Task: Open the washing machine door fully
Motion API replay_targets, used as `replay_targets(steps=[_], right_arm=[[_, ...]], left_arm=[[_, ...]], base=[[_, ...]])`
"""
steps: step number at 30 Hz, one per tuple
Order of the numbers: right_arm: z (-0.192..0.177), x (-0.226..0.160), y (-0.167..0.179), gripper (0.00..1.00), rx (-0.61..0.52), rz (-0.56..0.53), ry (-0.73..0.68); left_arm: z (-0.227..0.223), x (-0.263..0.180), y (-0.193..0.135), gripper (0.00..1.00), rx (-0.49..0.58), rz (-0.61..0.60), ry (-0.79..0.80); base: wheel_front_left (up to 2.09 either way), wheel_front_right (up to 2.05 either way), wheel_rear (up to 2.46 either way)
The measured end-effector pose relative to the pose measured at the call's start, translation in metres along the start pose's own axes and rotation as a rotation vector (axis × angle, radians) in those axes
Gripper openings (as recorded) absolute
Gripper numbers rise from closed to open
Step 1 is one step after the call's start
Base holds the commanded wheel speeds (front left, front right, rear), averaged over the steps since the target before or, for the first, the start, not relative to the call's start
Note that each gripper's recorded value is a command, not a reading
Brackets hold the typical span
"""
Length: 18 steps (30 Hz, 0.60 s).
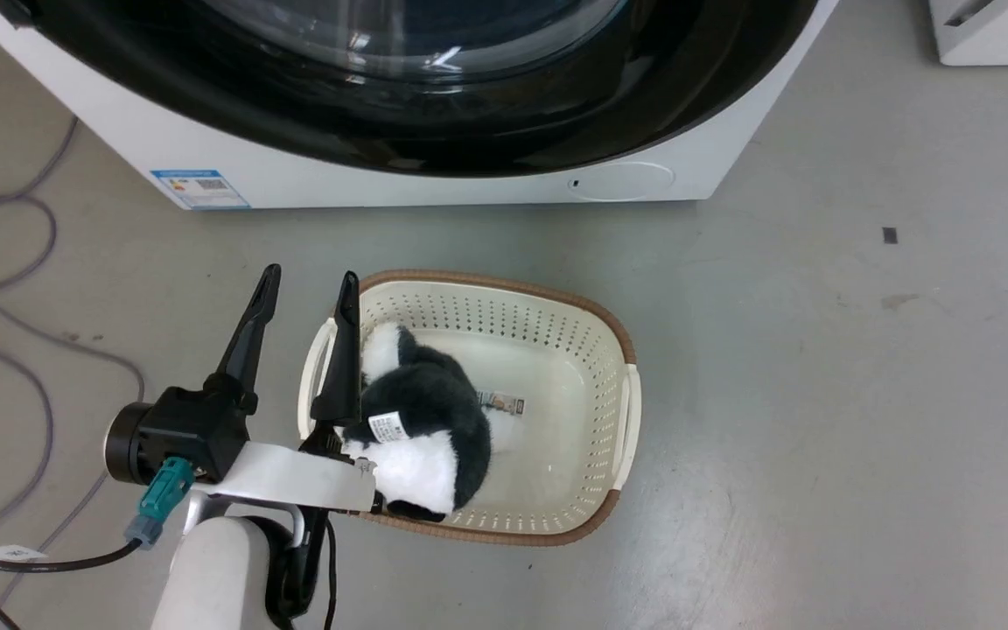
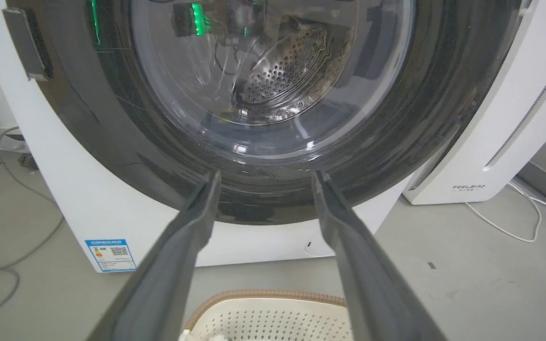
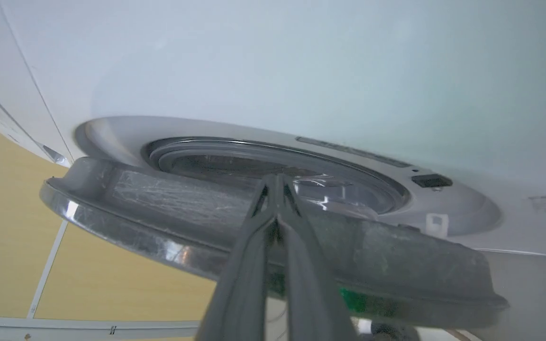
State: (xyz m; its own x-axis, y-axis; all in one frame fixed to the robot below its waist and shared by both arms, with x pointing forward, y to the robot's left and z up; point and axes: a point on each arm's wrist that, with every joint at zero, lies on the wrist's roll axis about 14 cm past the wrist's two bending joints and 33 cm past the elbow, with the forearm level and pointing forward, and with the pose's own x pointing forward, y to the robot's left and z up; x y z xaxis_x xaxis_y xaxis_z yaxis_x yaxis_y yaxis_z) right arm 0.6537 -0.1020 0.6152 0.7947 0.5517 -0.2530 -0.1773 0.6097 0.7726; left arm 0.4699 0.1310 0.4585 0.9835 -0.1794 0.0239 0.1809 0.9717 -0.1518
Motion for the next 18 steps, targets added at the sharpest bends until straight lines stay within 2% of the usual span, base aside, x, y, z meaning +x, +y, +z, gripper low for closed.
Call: replay_targets(steps=[9, 18], right_arm=[[-0.023, 0.013, -0.004, 0.0, -0.017, -0.01, 0.098], [-0.04, 0.002, 0.008, 0.0, -0.049, 0.003, 0.196]], left_arm=[[-0.004, -0.003, 0.007, 1.0, 0.005, 0.018, 0.012], [0.007, -0.006, 0.003, 1.0, 0.009, 0.01, -0.007]], base=[[0.0, 0.0, 0.0], [0.0, 0.0, 0.0]])
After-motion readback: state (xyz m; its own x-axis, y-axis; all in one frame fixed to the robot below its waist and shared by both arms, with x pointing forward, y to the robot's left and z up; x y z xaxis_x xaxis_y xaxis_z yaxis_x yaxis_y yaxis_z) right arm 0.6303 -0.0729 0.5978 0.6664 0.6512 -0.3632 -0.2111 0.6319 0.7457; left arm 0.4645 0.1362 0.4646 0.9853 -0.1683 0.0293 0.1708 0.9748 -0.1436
